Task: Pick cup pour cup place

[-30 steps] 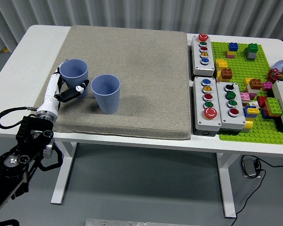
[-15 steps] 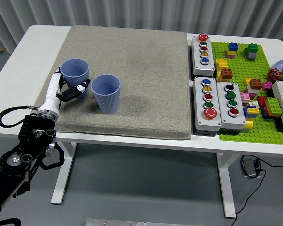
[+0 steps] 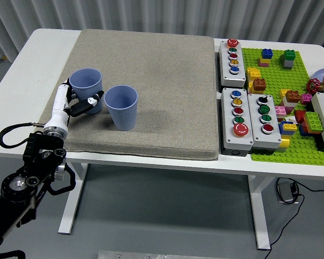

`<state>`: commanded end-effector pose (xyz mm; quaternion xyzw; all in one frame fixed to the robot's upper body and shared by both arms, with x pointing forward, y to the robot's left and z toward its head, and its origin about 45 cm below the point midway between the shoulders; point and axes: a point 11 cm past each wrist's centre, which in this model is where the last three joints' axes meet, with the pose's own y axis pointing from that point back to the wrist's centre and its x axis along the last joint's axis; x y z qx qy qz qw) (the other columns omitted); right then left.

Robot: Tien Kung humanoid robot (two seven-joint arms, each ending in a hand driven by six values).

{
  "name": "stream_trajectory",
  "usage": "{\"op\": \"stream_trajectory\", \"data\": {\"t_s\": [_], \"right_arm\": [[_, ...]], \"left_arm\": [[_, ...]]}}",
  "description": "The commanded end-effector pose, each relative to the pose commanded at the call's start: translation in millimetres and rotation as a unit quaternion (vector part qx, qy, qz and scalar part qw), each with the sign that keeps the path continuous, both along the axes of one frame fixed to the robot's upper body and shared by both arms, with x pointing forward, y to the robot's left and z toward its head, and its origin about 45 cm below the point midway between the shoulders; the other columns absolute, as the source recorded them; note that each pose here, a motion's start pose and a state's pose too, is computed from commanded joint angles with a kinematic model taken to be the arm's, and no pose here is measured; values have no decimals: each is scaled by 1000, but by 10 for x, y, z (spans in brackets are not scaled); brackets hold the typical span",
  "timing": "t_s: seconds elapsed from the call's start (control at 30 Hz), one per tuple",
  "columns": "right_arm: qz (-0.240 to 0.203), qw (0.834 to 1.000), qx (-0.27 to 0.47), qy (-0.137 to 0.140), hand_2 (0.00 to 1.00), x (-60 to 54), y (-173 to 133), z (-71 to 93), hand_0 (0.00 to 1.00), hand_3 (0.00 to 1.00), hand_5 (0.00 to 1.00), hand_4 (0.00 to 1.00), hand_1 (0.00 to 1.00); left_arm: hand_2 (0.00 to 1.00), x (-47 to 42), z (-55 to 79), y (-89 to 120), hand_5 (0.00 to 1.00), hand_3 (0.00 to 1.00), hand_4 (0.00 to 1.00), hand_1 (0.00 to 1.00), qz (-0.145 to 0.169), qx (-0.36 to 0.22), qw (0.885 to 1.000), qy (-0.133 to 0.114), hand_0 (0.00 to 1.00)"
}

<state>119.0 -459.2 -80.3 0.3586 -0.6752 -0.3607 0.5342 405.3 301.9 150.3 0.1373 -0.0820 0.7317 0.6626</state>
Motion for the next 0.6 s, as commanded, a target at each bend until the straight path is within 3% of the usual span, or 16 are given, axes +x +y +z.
{"op": "stream_trajectory", "data": {"t_s": [0.3, 0.6], "right_arm": [[0, 1000, 0, 1, 579, -10, 3, -4, 685, 581, 187, 2, 636], [-1, 1000, 0, 2, 579, -27, 0, -7, 685, 581, 188, 2, 636]], "left_arm": [[560, -7, 35, -10, 197, 568, 751, 511, 2, 7, 1000, -10, 560], [551, -69, 204, -37, 179, 558, 726, 510, -1, 34, 998, -44, 546]]}}
